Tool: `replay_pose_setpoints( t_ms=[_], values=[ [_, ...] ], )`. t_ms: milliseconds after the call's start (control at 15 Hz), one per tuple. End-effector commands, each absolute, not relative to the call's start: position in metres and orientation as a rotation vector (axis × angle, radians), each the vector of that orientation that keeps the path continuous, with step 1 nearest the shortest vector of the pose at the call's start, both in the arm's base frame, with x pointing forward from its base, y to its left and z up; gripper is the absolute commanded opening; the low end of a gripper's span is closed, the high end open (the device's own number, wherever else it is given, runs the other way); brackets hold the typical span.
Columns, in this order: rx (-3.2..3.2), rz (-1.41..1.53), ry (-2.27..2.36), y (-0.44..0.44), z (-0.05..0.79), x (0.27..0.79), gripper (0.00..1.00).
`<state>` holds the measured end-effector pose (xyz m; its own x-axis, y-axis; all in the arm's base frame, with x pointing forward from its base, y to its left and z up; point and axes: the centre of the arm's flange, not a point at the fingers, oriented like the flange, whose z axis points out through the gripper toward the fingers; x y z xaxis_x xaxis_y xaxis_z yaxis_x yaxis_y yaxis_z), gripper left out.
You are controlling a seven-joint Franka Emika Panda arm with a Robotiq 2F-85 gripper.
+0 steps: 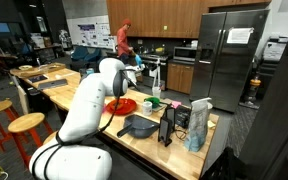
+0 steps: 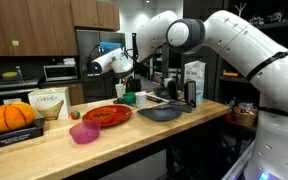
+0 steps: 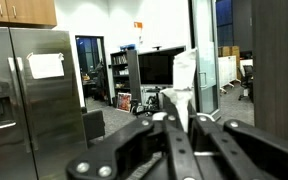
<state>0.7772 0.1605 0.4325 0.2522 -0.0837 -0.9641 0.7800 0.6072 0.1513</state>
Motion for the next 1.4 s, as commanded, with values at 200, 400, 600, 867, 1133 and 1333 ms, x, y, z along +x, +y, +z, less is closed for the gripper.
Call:
replay_pose_setpoints(
  t_ms=[200, 400, 600, 867, 1133, 1333],
  values=[
    [0.739, -0.669, 1.212, 0.157, 0.423, 0.79, 0.02],
    [0.748, -0.656, 1.204, 0.158, 0.428, 0.793, 0.02],
    [0.749, -0.637, 1.191, 0.16, 0.439, 0.796, 0.02],
    [0.745, -0.625, 1.187, 0.16, 0.446, 0.8, 0.02],
    [0.728, -0.637, 1.201, 0.156, 0.44, 0.805, 0.02],
    [0.71, -0.651, 1.207, 0.152, 0.434, 0.809, 0.02]
  ],
)
